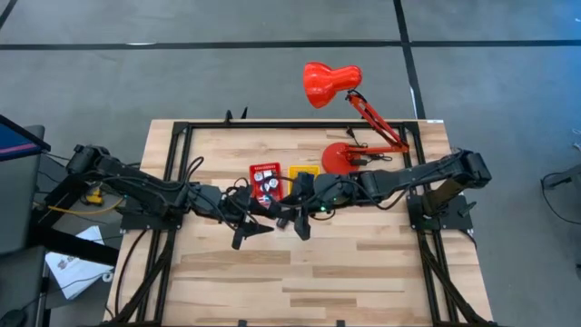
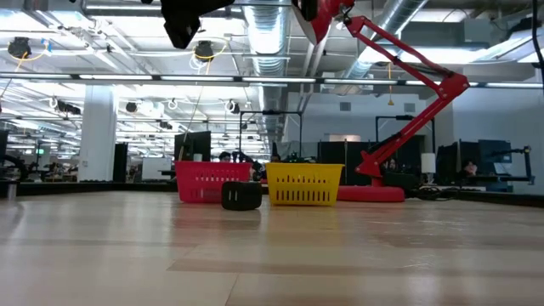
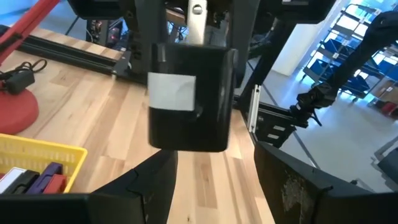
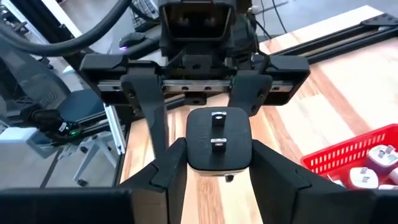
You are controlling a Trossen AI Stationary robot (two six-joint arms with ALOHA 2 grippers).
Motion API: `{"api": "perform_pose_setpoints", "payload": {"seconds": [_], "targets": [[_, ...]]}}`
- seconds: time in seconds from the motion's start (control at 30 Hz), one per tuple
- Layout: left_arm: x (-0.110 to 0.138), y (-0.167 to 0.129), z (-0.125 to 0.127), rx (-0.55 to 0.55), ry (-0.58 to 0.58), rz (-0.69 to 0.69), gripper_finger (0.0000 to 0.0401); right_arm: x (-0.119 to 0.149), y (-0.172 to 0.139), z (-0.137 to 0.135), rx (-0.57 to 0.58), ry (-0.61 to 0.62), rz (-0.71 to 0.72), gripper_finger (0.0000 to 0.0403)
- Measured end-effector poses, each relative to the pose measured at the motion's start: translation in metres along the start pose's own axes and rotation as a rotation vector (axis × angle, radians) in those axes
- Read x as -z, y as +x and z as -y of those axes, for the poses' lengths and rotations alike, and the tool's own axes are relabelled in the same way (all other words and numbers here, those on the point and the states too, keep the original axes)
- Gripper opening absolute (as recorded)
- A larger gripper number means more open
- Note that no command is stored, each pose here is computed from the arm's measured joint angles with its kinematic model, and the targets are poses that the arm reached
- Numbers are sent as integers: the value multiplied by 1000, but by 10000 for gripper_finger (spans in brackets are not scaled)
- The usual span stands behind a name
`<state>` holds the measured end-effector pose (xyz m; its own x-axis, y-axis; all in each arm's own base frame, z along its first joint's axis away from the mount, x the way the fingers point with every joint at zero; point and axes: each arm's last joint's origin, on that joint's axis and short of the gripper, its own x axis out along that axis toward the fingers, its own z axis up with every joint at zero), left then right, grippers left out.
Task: Pick & Place Office items
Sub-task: Put the bottom black charger adapter into the red basket
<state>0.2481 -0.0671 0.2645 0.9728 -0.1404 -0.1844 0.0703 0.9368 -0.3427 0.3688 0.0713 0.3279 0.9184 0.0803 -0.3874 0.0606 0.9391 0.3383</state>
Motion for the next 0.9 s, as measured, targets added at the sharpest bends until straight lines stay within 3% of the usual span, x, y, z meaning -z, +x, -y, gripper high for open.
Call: {"api": "perform_pose_setpoints", "payload": {"seconds": [0.63, 0.9], "targets": [[-2, 0, 1, 30, 0, 15, 208, 11, 10, -3, -34, 18, -66, 138], [-2, 0, 0, 29, -1, 14, 162, 11, 10, -3, -41, 19, -66, 138]]}}
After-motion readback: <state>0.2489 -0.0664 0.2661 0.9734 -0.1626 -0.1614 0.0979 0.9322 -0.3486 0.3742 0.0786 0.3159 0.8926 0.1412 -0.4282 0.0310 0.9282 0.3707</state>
